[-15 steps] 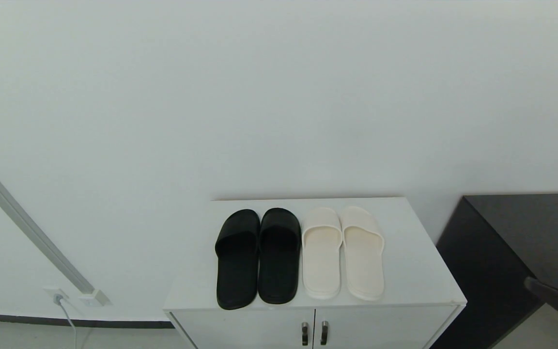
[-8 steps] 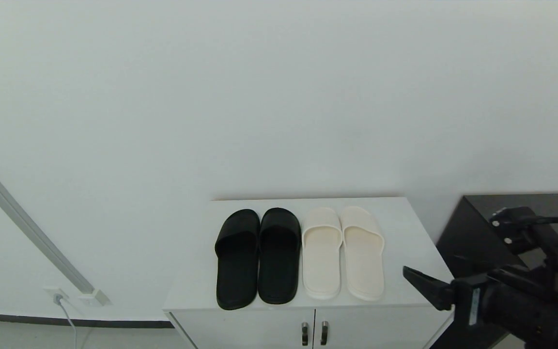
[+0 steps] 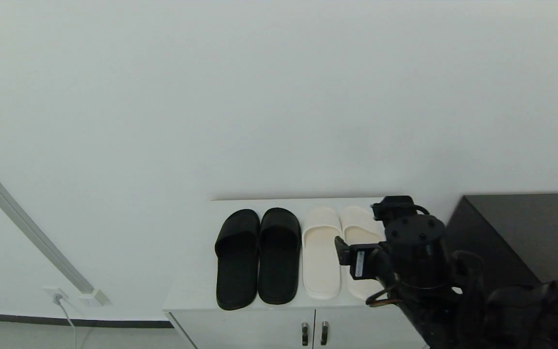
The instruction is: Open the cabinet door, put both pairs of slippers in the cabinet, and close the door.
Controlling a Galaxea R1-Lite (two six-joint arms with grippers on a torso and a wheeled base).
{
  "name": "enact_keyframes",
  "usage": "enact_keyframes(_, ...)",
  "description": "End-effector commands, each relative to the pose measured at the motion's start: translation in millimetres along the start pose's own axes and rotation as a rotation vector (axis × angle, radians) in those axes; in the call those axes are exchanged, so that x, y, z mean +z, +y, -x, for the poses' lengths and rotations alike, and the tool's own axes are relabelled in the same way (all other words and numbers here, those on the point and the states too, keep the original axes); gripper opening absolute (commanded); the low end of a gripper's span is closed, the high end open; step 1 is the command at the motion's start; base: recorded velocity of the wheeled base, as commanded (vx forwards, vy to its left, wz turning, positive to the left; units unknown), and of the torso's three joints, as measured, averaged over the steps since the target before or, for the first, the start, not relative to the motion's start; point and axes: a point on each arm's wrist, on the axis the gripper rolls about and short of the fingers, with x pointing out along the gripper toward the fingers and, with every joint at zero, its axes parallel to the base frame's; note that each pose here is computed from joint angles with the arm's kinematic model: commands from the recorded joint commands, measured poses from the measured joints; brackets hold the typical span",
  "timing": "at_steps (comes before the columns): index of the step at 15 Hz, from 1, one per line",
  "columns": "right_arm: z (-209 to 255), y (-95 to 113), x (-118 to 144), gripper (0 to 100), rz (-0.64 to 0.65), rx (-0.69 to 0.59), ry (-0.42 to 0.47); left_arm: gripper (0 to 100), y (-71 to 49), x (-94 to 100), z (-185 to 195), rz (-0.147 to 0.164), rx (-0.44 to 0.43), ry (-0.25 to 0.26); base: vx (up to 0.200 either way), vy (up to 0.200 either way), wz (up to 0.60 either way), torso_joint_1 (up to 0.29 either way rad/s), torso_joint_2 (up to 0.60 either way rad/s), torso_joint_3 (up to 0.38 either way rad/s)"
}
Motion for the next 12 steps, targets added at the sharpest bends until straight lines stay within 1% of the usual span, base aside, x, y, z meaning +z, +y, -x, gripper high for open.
enact_keyframes(1,-33,18,-26,100,0.037,-0.051,0.03,0,0.0,0.0,0,0.001,0.001,0.004,0.0,0.0,0.0,0.0,0.0,0.0)
enact_keyframes(3,-44,22,-36,100,0.049,-0.091,0.032,0,0.0,-0.4,0,0.001,0.001,0.006,0.0,0.0,0.0,0.0,0.0,0.0)
enact_keyframes(5,-51,25,-44,100,0.044,-0.096,0.041,0,0.0,0.0,0,0.001,0.001,0.004,0.0,0.0,0.0,0.0,0.0,0.0)
enact_keyframes(7,-68,22,-50,100,0.036,-0.126,0.046,0,0.0,0.0,0,0.001,0.0,0.005,0.0,0.0,0.0,0.0,0.0,0.0)
enact_keyframes(12,-102,20,-57,100,0.003,-0.164,0.01,0,0.0,0.0,0,0.001,0.0,0.005,0.0,0.0,0.0,0.0,0.0,0.0)
